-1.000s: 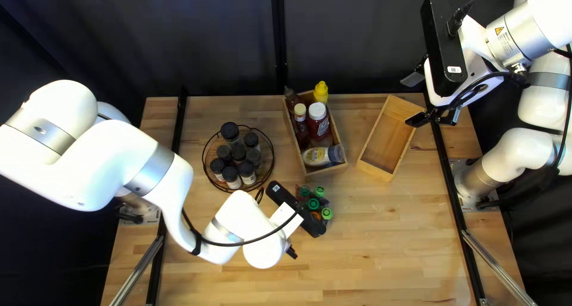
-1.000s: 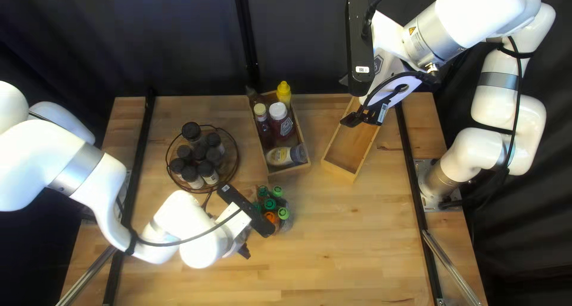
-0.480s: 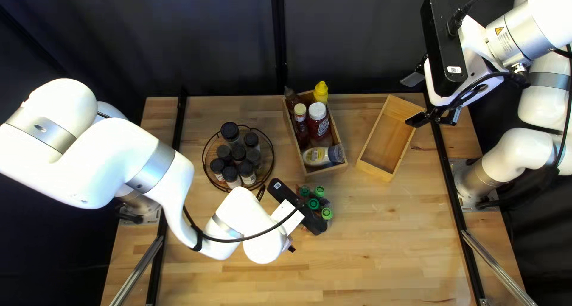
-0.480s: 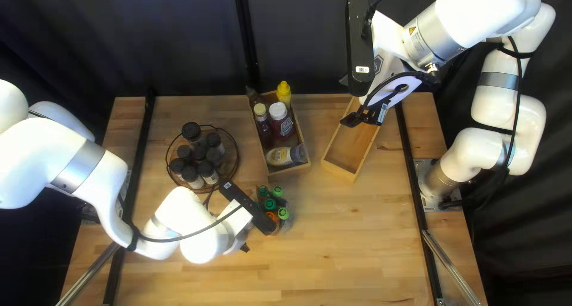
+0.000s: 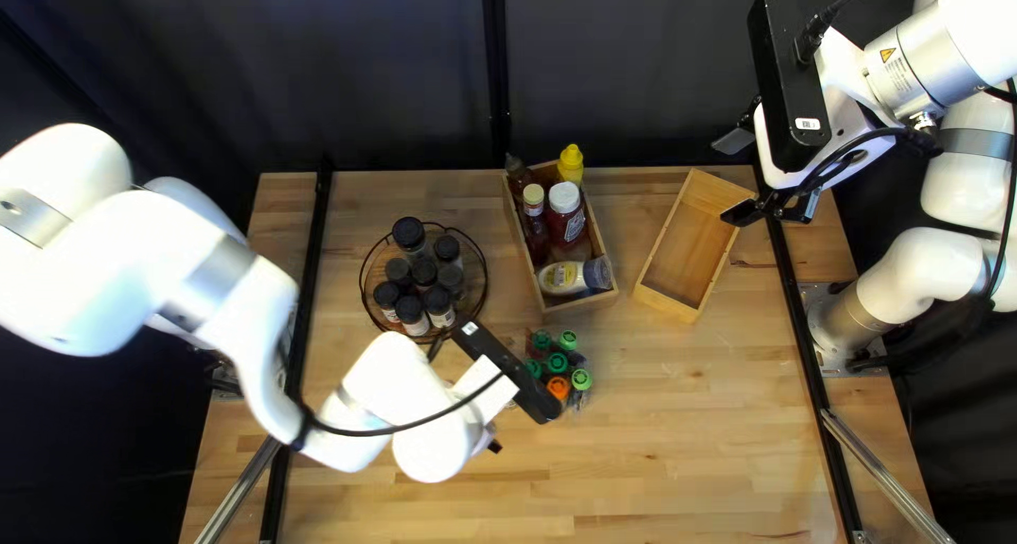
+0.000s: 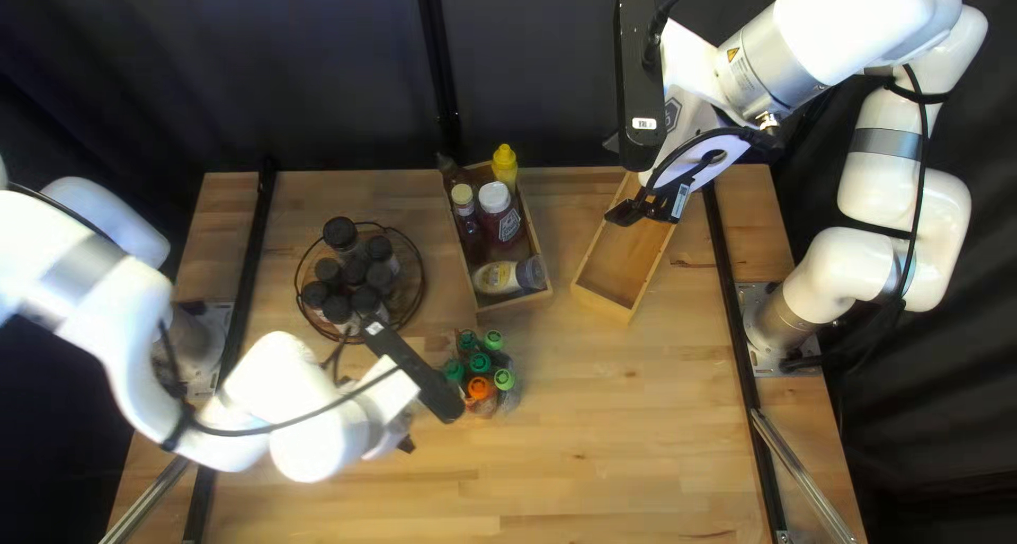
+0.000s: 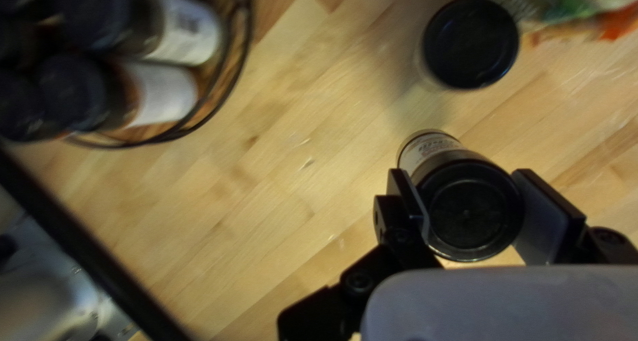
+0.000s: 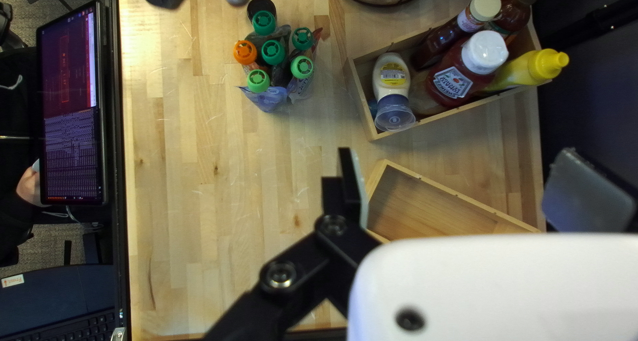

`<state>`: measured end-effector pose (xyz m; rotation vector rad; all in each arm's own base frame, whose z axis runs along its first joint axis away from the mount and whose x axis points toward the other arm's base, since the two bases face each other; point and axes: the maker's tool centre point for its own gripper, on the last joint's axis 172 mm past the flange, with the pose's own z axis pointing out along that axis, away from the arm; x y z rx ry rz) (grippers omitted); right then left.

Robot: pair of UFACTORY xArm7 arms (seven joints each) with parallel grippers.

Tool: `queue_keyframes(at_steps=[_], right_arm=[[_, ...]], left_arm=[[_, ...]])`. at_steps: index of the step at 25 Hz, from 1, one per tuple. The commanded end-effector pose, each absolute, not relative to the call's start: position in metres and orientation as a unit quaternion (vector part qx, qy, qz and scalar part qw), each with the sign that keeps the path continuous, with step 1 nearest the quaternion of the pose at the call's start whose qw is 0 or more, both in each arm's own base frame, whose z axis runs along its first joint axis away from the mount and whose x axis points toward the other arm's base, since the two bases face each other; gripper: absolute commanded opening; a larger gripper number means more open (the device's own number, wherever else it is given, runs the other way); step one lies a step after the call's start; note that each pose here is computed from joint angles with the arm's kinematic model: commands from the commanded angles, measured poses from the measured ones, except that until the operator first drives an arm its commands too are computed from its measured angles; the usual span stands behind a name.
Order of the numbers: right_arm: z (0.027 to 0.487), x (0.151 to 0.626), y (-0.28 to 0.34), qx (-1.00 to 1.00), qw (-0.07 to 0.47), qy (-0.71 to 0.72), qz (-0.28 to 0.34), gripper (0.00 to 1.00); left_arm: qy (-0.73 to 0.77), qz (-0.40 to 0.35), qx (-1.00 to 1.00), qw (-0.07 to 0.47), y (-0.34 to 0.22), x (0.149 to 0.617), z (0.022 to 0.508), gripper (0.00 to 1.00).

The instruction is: Separate condiments, baby food and spices and place it in 3 different racks/containers

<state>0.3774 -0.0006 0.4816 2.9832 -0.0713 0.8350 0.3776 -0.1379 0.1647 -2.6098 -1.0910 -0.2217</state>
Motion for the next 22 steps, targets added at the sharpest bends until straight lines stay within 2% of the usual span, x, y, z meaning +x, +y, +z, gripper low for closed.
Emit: queue_keyframes(at_steps=[1, 9, 10, 15, 22], right_arm=[[0.482, 0.377, -0.001, 0.963, 0.021, -0.023, 0.269, 1.0], [0.482, 0.377, -0.001, 0.963, 0.021, -0.023, 0.269, 1.0], [0.482, 0.377, -0.001, 0.963, 0.021, -0.023, 0.269, 1.0], [0.482, 0.377, -0.001, 0.963, 0.021, -0.023, 0.269, 1.0], [0.482, 0.377, -0.001, 0.963, 0.021, -0.023, 0.269, 1.0]], left_arm=[[-0.388, -0.086, -0.903, 0.162, -0.112, 0.376, 0.201, 0.0], [-0.377, -0.116, -0.904, 0.167, -0.032, 0.409, 0.253, 0.04], [-0.375, -0.118, -0.904, 0.167, -0.027, 0.411, 0.253, 0.08], [-0.364, -0.123, -0.909, 0.162, 0.028, 0.43, 0.241, 0.08], [-0.35, -0.119, -0.91, 0.187, 0.076, 0.429, 0.214, 0.05]])
